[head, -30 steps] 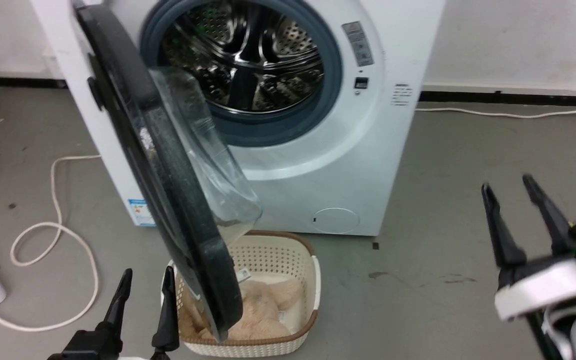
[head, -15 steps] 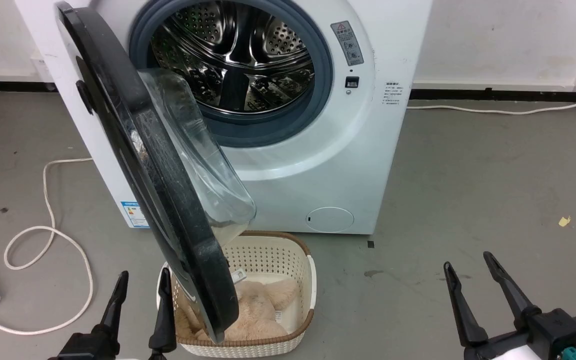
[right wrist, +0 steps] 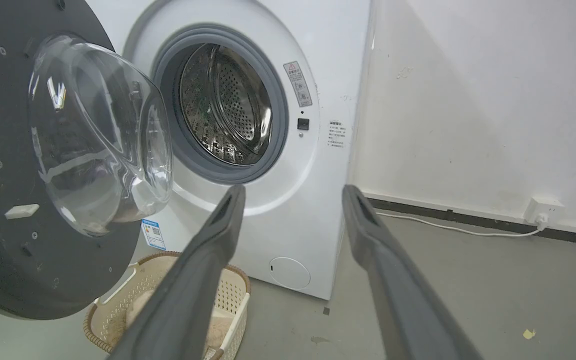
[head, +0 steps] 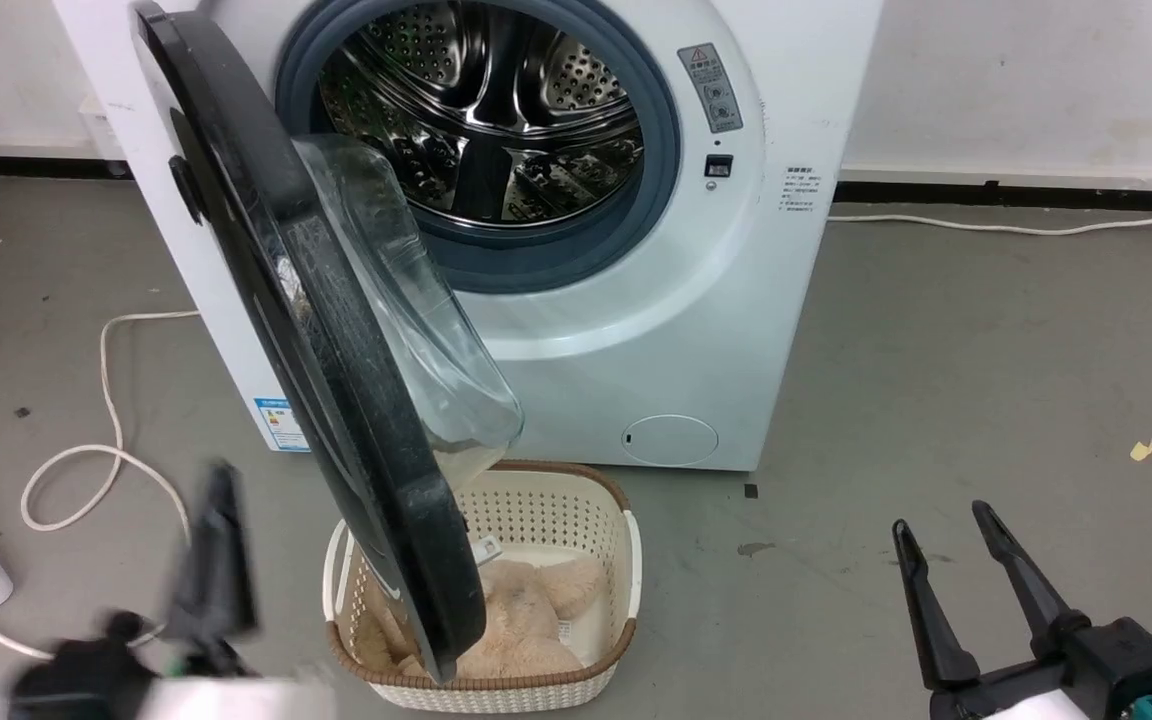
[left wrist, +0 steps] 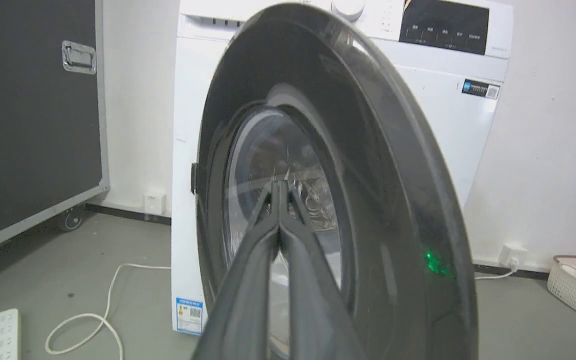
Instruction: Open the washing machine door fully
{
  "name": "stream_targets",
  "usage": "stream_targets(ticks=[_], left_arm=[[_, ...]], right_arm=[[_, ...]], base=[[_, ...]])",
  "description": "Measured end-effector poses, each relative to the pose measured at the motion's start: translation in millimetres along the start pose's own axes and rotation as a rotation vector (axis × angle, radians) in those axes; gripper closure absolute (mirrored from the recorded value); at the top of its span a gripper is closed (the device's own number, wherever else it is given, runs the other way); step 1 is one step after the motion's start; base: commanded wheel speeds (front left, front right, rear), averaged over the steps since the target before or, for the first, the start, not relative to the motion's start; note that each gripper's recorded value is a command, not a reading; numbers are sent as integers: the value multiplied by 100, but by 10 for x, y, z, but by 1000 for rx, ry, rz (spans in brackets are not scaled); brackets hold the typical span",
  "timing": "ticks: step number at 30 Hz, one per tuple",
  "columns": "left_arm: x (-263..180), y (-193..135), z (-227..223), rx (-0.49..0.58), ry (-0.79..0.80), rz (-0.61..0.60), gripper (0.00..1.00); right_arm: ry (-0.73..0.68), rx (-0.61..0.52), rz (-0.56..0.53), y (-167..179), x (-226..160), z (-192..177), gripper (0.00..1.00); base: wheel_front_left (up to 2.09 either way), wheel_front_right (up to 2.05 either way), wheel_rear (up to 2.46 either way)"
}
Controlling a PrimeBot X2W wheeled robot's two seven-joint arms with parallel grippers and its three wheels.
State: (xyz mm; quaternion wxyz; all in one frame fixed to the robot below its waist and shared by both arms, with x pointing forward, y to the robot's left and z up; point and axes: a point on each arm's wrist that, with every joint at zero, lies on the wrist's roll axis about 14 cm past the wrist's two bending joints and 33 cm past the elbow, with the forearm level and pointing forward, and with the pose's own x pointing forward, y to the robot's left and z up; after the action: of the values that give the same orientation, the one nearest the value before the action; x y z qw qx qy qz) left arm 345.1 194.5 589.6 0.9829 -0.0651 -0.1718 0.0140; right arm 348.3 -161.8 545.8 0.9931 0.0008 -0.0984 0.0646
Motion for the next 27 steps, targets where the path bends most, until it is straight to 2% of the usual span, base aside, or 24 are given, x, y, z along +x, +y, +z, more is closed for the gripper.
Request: stream_targets(ticks=[6, 10, 13, 19, 27], left_arm=[[260, 77, 1053, -26, -349, 60, 100], [269, -121, 1679, -37, -558, 6, 100], [275, -349, 1881, -32, -608, -64, 100], [339, -926, 1716, -63, -447, -248, 100], [111, -1481, 793, -110, -79, -406, 100]], right_arm=[[-9, 15, 1, 8, 16, 17, 0], [-14, 18, 2, 13, 18, 33, 0], [-20, 24, 3, 18, 22, 49, 0], [-23, 33, 1, 18, 17, 60, 0], [-11, 43, -1, 14, 22, 16, 0]], base=[[0, 0, 0], [0, 0, 0], [0, 0, 0], [0, 0, 0], [0, 0, 0]])
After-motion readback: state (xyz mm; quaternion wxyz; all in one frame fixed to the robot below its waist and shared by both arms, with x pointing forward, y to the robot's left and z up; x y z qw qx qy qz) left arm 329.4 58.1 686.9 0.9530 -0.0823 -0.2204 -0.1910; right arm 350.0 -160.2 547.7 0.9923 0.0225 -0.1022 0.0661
